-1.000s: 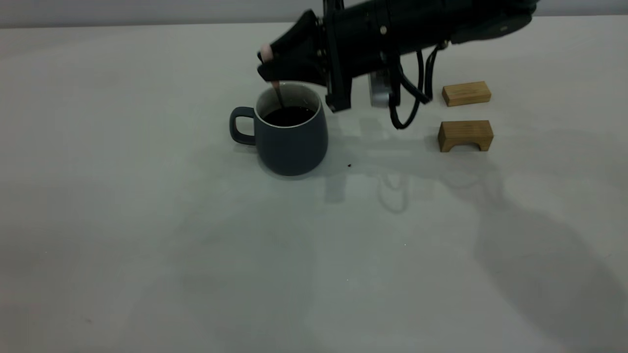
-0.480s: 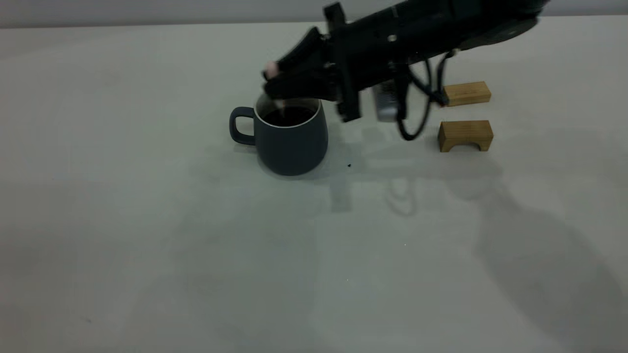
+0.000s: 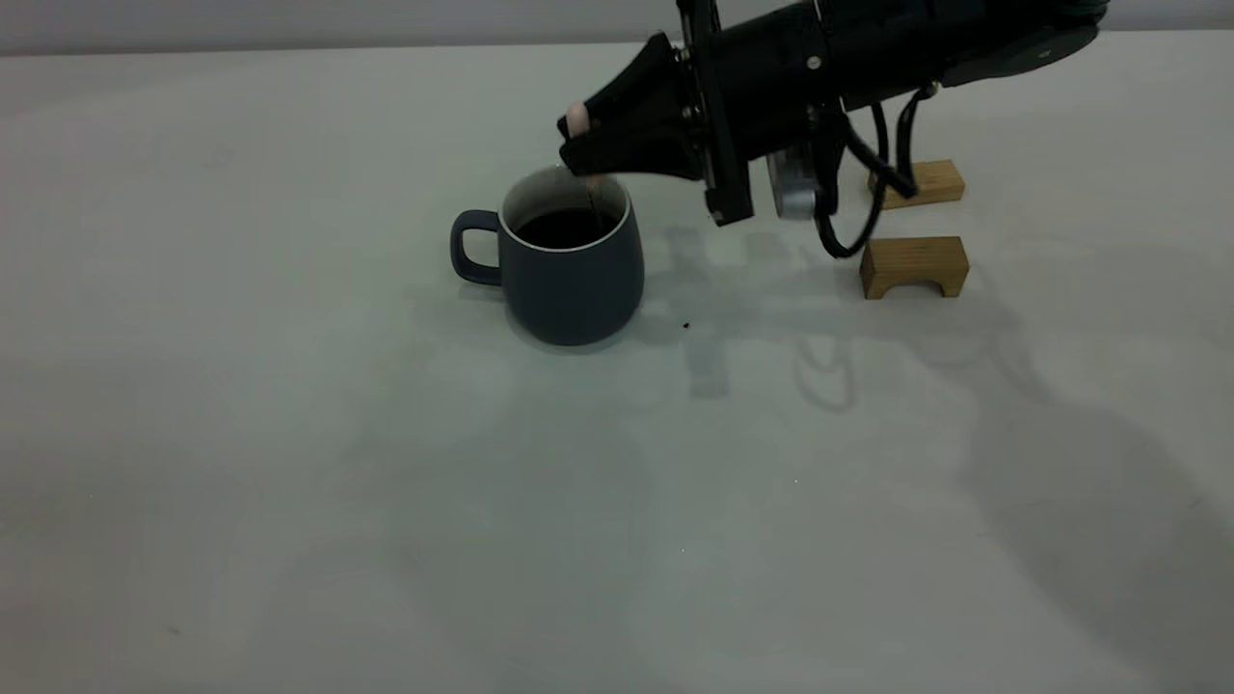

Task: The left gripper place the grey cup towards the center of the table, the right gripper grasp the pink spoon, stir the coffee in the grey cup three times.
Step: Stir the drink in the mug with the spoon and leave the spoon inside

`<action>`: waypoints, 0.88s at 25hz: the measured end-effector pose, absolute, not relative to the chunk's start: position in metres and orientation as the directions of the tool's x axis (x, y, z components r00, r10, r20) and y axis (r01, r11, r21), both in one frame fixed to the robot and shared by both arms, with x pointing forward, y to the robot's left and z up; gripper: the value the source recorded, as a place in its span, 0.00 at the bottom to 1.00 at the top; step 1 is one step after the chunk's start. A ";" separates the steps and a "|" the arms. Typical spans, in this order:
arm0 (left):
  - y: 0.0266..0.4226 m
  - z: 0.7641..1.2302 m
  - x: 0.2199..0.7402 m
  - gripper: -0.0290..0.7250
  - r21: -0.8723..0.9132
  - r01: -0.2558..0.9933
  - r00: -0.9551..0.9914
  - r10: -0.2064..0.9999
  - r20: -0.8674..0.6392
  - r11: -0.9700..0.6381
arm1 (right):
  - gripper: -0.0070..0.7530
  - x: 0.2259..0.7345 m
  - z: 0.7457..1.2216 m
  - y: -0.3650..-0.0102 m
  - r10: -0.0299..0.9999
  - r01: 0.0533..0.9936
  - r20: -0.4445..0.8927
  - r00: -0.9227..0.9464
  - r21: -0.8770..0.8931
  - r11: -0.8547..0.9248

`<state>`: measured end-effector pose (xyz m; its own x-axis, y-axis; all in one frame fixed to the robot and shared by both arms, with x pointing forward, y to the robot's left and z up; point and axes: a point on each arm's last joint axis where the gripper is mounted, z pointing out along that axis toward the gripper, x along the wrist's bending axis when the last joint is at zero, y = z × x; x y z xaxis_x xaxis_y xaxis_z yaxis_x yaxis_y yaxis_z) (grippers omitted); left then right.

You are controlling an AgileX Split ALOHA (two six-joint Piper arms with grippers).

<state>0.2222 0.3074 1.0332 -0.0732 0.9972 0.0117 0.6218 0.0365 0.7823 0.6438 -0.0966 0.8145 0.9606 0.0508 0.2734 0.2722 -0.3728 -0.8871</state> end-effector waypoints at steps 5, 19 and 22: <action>0.307 1.033 0.222 0.80 0.782 0.622 -0.073 0.997 0.012 0.037 | 0.18 0.640 0.818 -0.080 0.051 0.344 0.348 0.936 -0.875 -0.341; 0.307 1.033 0.222 0.80 0.782 0.622 -0.073 0.997 0.012 0.037 | 0.18 0.639 0.810 -0.088 0.079 0.335 0.329 0.941 -0.880 -0.336; 0.307 1.033 0.222 0.80 0.782 0.622 -0.073 0.997 0.012 0.037 | 0.18 0.640 0.810 -0.083 0.084 0.414 0.411 0.908 -0.844 -0.343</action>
